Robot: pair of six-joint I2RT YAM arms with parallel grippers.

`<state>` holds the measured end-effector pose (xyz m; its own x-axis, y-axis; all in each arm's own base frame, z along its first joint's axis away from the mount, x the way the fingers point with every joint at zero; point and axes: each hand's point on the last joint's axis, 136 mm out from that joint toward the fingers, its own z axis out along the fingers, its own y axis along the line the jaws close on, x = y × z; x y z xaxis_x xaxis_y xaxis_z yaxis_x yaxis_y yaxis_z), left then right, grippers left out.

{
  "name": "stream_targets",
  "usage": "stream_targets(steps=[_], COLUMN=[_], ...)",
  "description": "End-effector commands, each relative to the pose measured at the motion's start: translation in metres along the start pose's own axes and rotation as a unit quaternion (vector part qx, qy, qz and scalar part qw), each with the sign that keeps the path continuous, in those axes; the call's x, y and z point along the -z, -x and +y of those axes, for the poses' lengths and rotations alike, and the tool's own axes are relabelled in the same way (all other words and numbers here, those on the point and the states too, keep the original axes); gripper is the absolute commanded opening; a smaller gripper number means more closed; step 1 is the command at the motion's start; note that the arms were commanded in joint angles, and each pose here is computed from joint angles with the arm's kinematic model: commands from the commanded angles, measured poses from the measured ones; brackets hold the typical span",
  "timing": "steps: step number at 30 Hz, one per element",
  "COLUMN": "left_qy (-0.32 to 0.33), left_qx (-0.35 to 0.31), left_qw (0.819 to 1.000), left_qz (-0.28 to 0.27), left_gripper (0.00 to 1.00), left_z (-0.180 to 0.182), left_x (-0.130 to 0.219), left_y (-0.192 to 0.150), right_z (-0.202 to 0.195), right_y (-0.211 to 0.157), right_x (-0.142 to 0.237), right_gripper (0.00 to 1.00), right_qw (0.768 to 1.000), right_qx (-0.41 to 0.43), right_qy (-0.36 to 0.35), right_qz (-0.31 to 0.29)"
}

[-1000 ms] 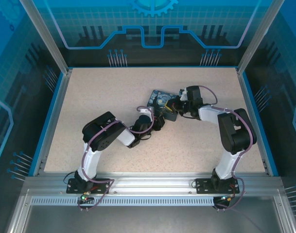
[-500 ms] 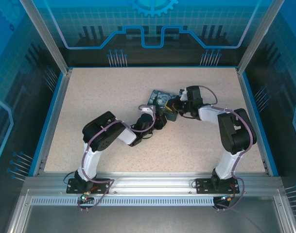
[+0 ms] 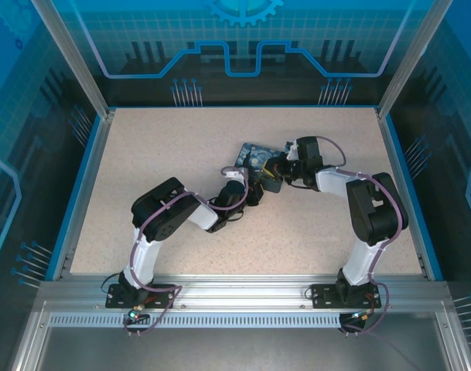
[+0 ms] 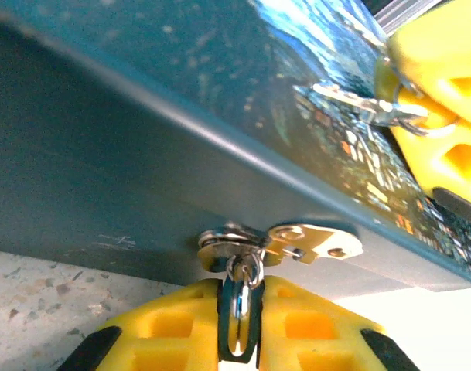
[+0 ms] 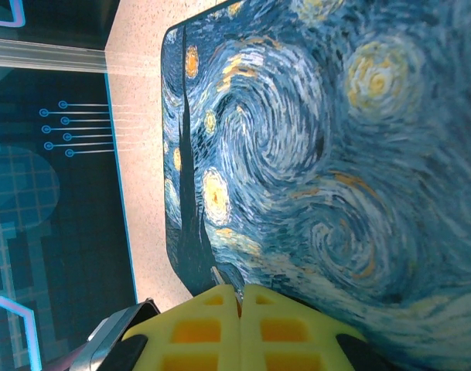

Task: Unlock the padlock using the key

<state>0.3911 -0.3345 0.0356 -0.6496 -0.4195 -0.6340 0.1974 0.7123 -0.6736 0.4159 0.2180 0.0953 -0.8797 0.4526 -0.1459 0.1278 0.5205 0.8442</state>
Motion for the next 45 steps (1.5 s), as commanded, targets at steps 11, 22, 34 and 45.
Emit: stream_targets(steps=[11,22,34,45], left_qy=[-0.038,-0.045,-0.088,-0.164], left_qx=[0.106,0.223,0.294,0.344], left_qw=[0.99,0.964,0.94,0.913], left_qz=[0.083,0.136,0.15,0.146], left_gripper=[0.0,0.0,0.0,0.0], left_z=[-0.021,-0.03,-0.049,-0.073], left_x=[0.027,0.047,0.055,0.06], left_y=[0.011,0.033,0.049,0.07], right_z=[-0.001,0.078,0.08,0.038], right_y=[-0.001,0.046,-0.036,-0.093], right_x=[-0.008,0.05,0.105,0.122], right_gripper=[0.0,0.0,0.0,0.0], right_qw=[1.0,0.996,0.992,0.993], right_qx=[-0.011,0.034,0.068,0.072], right_qy=[0.0,0.074,0.101,0.083], right_qz=[0.017,-0.045,-0.042,-0.05])
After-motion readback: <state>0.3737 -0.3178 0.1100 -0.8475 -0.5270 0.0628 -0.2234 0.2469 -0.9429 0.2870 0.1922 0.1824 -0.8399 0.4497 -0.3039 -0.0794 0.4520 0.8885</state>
